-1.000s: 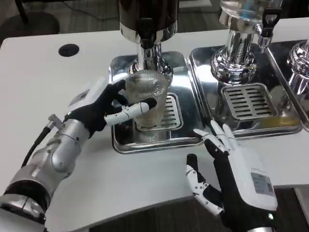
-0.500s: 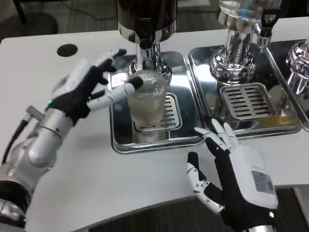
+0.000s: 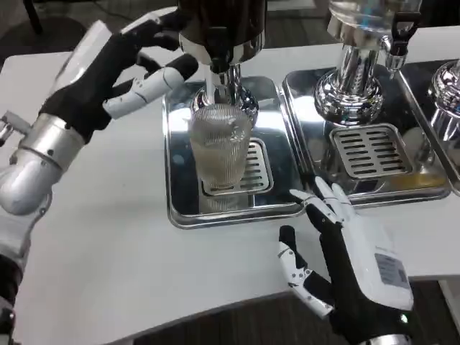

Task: Grasp the cup under the faucet to collect the drink, then remove the cup.

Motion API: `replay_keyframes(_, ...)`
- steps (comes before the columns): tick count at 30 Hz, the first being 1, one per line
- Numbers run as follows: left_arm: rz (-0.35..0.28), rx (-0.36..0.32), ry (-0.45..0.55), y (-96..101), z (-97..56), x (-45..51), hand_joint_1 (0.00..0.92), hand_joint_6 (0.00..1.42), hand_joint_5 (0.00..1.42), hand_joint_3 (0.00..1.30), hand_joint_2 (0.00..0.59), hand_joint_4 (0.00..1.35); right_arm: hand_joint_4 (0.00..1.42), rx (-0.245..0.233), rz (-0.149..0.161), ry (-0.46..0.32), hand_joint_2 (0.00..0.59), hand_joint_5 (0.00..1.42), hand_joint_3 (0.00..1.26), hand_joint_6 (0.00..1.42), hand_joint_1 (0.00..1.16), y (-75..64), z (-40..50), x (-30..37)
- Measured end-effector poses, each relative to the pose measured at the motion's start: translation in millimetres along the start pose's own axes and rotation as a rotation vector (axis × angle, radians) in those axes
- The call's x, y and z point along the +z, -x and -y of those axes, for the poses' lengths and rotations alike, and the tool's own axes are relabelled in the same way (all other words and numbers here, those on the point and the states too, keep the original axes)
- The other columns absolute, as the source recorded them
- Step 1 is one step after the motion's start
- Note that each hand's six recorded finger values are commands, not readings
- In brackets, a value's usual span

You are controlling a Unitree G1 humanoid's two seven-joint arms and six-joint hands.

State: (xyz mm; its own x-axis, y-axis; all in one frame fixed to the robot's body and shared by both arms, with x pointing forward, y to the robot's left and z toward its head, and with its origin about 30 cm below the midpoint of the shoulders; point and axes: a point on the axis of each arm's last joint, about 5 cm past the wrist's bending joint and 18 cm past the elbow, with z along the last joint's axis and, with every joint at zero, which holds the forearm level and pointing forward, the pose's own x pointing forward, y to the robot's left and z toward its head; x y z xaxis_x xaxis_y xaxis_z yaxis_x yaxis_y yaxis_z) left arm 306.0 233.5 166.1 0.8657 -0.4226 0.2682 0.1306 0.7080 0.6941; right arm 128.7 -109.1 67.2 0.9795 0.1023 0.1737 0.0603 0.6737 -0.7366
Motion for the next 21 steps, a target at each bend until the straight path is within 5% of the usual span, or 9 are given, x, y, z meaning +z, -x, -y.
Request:
replay_keyframes(12, 0.015, -0.124, 0.035, -17.4, -4.2, 8.7, 0.043, 0.57, 0.29, 0.24, 0.094, 0.21, 0.10, 0.001, -0.014, -0.016, 0.531, 0.06, 0.32, 0.19, 0.44, 0.3, -0.2, -1.2)
replay_keyframes(21, 0.024, -0.152, 0.035, -18.5, -8.7, 10.2, 0.038, 0.58, 0.33, 0.28, 0.085, 0.26, 0.10, 0.004, -0.020, -0.019, 0.531, 0.07, 0.32, 0.20, 0.44, 0.4, -2.0, -1.8)
